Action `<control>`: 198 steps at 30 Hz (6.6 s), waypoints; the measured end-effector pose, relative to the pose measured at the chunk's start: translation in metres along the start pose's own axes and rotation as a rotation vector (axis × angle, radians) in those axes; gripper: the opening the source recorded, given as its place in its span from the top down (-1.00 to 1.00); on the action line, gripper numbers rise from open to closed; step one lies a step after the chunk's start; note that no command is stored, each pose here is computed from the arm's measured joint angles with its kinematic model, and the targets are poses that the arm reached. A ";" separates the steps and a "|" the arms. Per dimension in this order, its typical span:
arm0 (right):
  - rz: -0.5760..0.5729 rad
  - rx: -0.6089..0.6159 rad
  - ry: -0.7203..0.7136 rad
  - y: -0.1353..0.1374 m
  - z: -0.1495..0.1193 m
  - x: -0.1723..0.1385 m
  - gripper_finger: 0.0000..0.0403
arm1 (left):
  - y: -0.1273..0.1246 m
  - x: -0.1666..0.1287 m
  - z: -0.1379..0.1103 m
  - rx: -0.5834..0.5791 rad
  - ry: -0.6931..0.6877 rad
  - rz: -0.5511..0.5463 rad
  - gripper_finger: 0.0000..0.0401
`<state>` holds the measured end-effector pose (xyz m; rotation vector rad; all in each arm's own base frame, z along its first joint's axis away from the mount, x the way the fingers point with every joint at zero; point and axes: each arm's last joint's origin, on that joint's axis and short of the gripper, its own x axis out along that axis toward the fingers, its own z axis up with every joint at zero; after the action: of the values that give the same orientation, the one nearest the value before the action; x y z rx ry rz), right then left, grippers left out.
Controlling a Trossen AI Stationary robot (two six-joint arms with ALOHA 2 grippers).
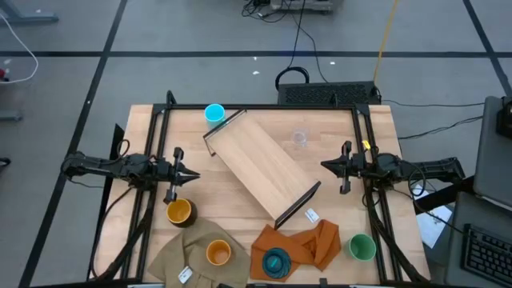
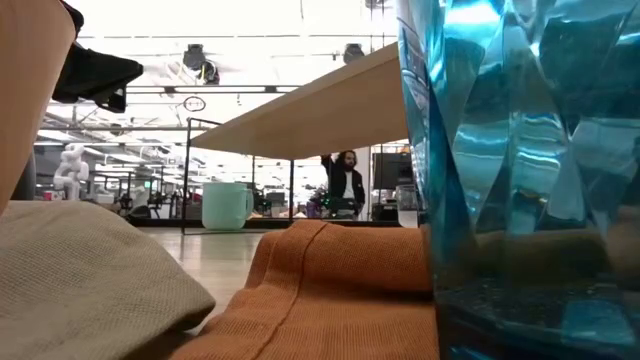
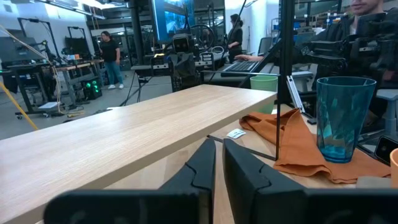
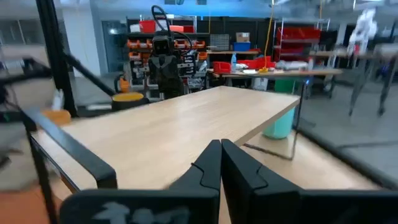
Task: Stack small to large cups/mugs on shelf
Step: Put the transparent mug on the shelf
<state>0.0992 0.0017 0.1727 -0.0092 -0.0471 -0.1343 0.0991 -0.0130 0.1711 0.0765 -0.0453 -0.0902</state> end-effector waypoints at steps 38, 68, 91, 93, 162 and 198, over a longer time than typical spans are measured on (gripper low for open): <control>0.074 0.468 -0.359 -0.002 0.035 -0.006 1.00 | 0.008 -0.005 0.031 -0.529 -0.354 0.109 0.84; 0.146 0.360 -0.125 0.006 0.198 0.037 1.00 | 0.032 0.026 0.284 -0.331 0.102 0.391 0.84; -0.262 0.202 1.066 -0.046 0.135 0.072 0.99 | 0.035 0.023 0.293 -0.421 0.401 0.539 0.84; -0.210 0.196 1.081 -0.054 0.128 0.084 0.96 | 0.035 0.023 0.294 -0.423 0.400 0.539 0.84; 0.040 -0.116 1.275 -0.135 0.021 0.169 0.31 | 0.034 0.024 0.293 -0.487 0.400 0.515 0.84; -0.039 0.462 0.813 -0.169 0.041 0.182 0.70 | 0.033 0.027 0.292 -0.591 0.385 0.522 0.84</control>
<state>0.2547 -0.1897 0.2230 0.5065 0.7345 -0.1557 0.1145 -0.0040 0.4658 -0.5085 0.3454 0.4346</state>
